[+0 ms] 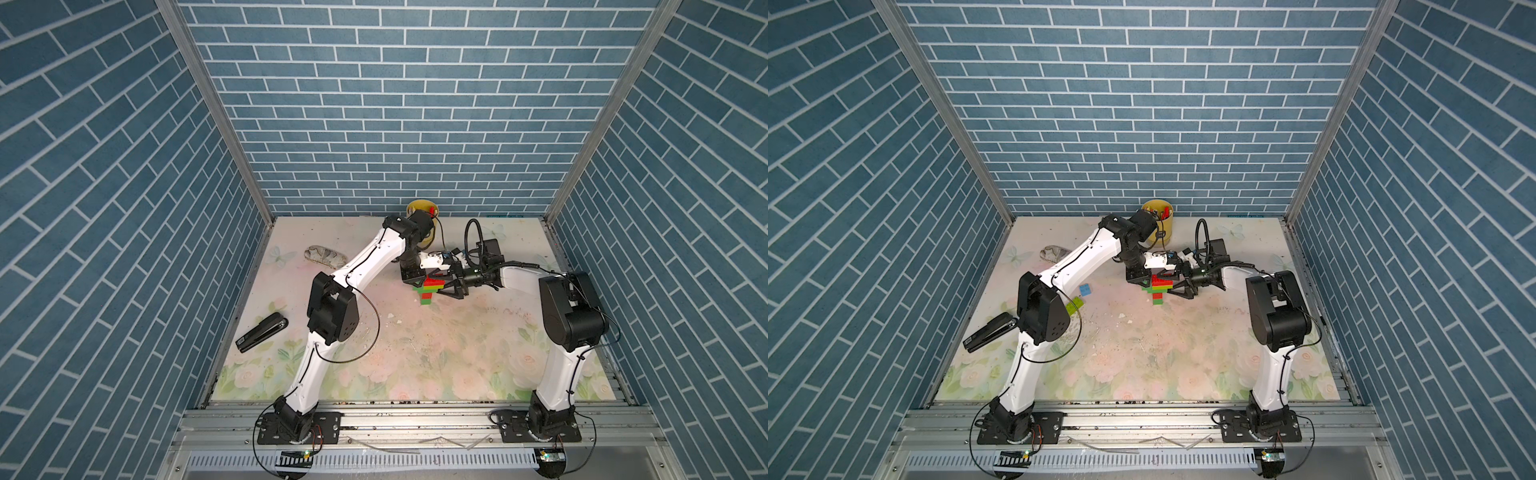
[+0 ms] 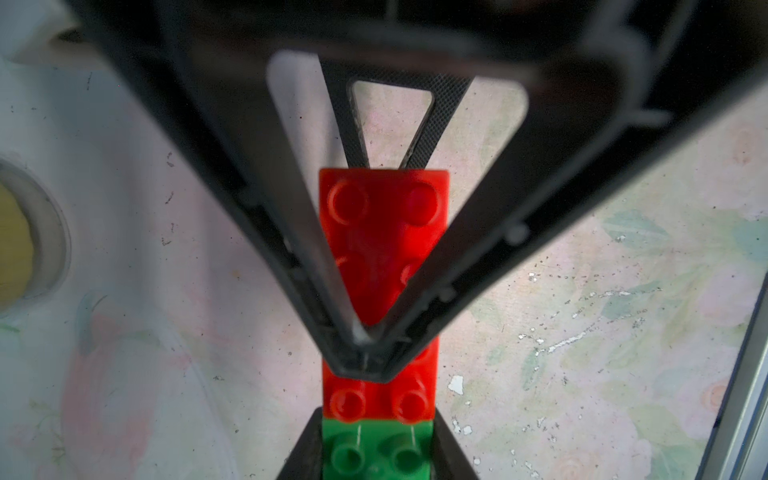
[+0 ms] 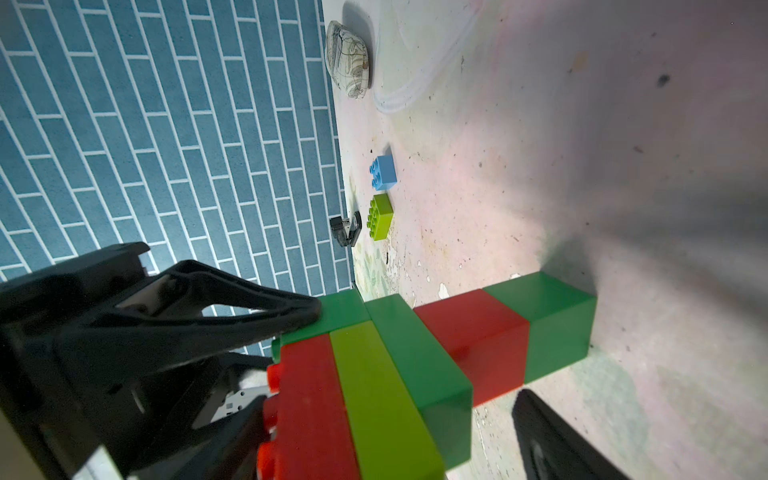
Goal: Assemble a spoon with lego
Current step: Assemble the lego brick with the lego brick, then move the lego brick at the center of the board.
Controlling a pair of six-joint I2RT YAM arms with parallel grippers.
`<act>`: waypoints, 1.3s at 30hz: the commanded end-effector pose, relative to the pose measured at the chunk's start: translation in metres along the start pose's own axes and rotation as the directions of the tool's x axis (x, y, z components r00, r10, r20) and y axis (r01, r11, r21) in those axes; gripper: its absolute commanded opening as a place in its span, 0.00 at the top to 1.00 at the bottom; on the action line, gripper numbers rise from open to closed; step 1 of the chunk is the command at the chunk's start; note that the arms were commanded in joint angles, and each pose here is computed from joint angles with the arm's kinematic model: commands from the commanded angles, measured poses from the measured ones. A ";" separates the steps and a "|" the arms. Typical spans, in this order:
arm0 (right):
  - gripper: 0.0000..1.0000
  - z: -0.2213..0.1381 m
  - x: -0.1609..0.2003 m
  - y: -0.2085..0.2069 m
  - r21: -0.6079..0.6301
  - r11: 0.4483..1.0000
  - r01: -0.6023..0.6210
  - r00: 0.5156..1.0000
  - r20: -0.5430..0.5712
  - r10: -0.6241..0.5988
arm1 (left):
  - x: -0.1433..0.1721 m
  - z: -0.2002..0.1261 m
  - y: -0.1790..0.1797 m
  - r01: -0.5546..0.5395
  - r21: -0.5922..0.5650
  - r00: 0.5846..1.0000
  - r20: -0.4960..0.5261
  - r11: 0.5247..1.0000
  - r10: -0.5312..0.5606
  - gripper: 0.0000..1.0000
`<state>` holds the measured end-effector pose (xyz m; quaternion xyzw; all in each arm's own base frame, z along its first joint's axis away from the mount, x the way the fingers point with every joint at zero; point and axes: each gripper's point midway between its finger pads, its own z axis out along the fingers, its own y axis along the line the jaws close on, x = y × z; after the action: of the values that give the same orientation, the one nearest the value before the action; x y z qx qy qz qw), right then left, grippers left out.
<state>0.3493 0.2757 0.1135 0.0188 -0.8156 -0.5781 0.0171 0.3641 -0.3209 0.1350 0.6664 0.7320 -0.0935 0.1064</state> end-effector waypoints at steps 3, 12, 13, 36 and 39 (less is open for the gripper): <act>0.10 0.008 0.006 -0.023 0.046 0.999 -0.023 1.000 -0.018 0.024 | 0.007 0.030 -0.008 0.013 0.062 0.998 -0.068 0.998 -0.009 0.98; 0.10 0.007 0.008 -0.024 0.047 0.999 -0.021 0.999 -0.025 0.023 | 0.004 0.040 -0.012 0.003 0.099 0.999 -0.044 0.995 0.002 0.97; 0.10 0.007 0.007 -0.023 0.046 0.999 -0.019 0.999 -0.026 0.020 | 0.003 0.039 -0.012 -0.002 0.095 0.999 -0.040 0.995 0.005 0.94; 0.10 0.003 0.008 -0.016 0.050 0.999 -0.005 1.000 -0.028 0.006 | -0.017 -0.001 -0.006 -0.031 -0.019 0.997 0.076 0.999 0.032 0.39; 0.09 0.003 0.008 -0.013 0.043 0.999 0.000 1.000 -0.030 0.002 | -0.019 -0.005 -0.006 -0.033 -0.030 0.996 0.086 0.999 0.035 0.37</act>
<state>0.3455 0.2745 0.1134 0.0306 -0.8141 -0.5795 0.0211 0.3642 -0.3363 0.1282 0.6704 0.7226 -0.1061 0.1310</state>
